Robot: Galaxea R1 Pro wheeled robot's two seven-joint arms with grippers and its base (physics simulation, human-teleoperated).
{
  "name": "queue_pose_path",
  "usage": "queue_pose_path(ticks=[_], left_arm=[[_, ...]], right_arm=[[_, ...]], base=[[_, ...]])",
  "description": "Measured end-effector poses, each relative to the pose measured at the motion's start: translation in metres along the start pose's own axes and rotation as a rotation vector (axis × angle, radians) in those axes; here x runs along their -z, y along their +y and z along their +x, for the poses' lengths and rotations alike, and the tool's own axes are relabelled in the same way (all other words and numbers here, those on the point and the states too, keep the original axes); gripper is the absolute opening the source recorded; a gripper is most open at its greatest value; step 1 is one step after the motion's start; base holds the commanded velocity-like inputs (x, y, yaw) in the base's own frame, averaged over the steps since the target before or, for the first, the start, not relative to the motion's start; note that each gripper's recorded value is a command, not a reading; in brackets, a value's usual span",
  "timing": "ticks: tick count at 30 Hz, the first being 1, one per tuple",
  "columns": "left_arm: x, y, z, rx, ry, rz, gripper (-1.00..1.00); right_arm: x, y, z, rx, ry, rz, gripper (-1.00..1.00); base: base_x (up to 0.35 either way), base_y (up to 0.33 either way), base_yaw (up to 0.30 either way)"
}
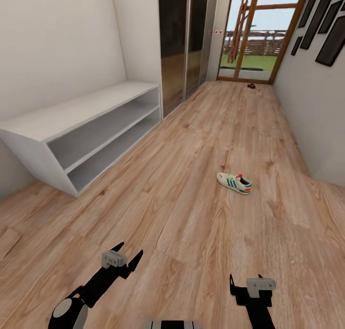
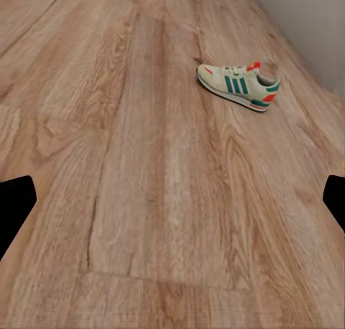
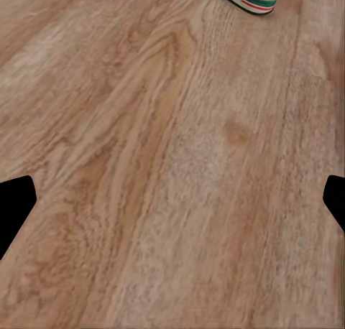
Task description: Pick up the two gym shoes and the two sandals from the corridor floor and place them onto the hallstand (shoe rack) in the corridor, making sure they are on the rack and not on the floor. Arrange them so the two gym shoes are next to each other and the two sandals are next to each other.
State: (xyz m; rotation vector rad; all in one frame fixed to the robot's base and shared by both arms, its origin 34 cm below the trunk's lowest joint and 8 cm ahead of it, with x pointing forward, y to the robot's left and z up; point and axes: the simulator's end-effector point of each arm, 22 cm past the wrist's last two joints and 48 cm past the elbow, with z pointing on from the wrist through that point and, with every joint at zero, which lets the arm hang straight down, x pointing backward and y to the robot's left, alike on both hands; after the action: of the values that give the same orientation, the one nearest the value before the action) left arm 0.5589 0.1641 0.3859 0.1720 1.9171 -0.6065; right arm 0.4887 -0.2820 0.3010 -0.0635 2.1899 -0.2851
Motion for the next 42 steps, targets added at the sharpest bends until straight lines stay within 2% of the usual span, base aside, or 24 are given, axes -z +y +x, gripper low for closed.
queue_pose_path(ticks=[34, 42], left_arm=[[0.0001, 0.0003, 0.0007, 0.000, 0.002, -0.001, 1.00], [-0.0001, -0.0002, 0.0007, 0.001, 0.001, 0.000, 1.00]], right_arm=[[0.0000, -0.0001, 0.0000, 0.000, 0.000, 0.000, 1.00], [0.0000, 0.0000, -0.0001, 0.000, 0.000, 0.000, 1.00]], base=[[0.256, -0.254, 0.000], [0.234, -0.270, 0.094]])
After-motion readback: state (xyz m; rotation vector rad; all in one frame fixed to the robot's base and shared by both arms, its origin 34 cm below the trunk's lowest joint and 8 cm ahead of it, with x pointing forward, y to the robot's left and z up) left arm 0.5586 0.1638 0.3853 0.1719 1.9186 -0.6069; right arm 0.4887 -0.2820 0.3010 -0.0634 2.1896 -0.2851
